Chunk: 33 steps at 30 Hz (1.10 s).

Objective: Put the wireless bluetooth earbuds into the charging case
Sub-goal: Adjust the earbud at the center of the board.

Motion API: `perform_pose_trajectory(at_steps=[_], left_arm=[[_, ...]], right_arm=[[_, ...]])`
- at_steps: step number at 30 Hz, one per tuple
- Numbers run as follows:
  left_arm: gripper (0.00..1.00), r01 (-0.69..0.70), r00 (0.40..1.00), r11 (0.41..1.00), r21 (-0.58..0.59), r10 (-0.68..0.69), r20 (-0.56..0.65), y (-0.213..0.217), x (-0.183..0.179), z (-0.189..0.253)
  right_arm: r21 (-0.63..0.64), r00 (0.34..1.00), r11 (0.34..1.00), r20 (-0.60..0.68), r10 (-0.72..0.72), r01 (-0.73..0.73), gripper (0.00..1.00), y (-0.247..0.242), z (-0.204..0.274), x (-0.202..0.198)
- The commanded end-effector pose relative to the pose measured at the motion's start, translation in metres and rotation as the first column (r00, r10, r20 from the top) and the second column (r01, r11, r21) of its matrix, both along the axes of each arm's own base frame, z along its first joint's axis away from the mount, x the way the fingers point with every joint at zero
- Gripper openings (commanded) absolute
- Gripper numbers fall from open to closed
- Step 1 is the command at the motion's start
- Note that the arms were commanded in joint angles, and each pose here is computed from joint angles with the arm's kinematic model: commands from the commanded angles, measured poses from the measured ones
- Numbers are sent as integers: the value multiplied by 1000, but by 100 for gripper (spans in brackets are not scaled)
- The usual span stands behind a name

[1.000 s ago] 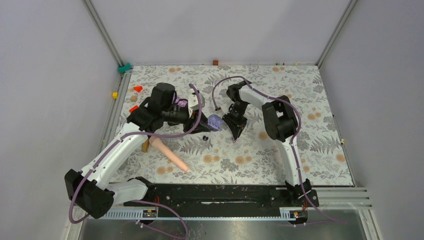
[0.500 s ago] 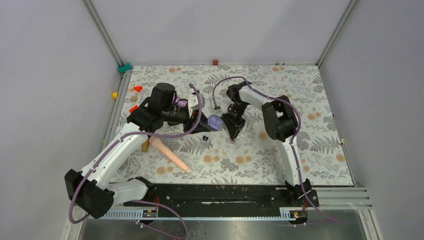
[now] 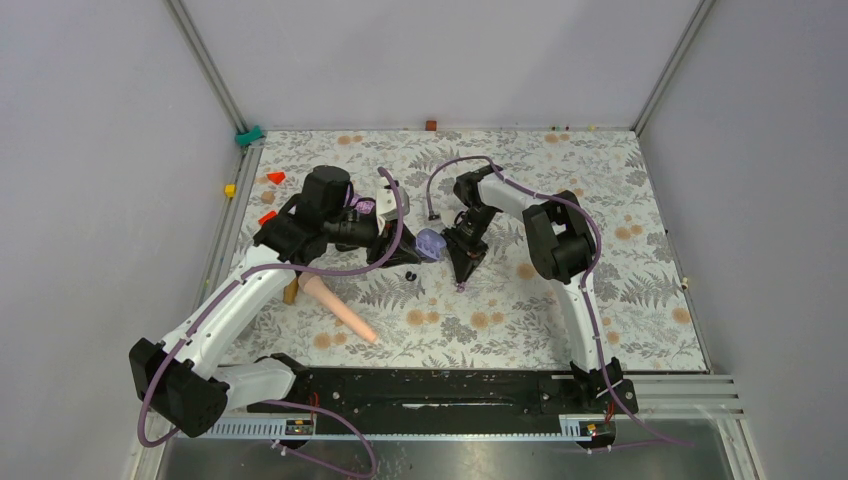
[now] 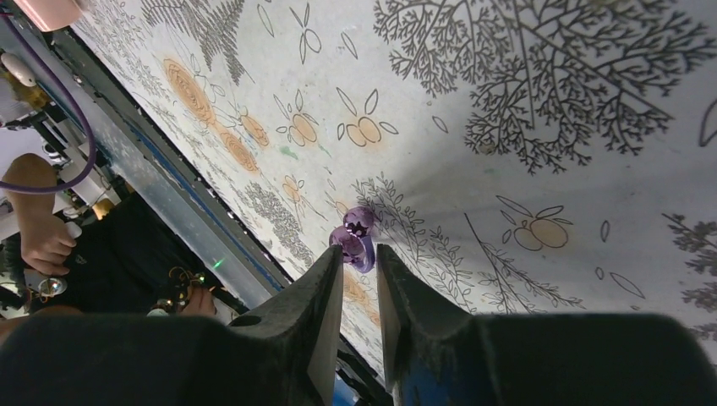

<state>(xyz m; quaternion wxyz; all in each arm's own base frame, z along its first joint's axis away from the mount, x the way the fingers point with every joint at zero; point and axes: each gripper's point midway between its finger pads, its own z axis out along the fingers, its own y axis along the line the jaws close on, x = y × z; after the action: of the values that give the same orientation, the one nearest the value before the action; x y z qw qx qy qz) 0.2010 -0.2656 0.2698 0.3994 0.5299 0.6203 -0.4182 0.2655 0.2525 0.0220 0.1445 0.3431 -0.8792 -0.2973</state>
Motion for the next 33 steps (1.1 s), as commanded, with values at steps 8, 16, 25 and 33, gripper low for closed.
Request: perform_pose_trajectory(at_steps=[8, 16, 25, 33], left_arm=[[2, 6, 996, 999, -43, -2, 89, -2, 4, 26], [2, 5, 996, 999, -44, -1, 91, -2, 4, 26], [2, 5, 996, 999, -44, -1, 91, -2, 4, 26], [2, 9, 996, 999, -36, -6, 92, -1, 2, 27]], right_arm=[[82, 999, 996, -21, -24, 26, 28, 11, 31, -12], [72, 999, 997, -20, -33, 34, 27, 9, 31, -15], [57, 998, 997, -31, -50, 51, 27, 8, 24, -17], [50, 993, 994, 69, -97, 94, 28, -6, 40, -15]])
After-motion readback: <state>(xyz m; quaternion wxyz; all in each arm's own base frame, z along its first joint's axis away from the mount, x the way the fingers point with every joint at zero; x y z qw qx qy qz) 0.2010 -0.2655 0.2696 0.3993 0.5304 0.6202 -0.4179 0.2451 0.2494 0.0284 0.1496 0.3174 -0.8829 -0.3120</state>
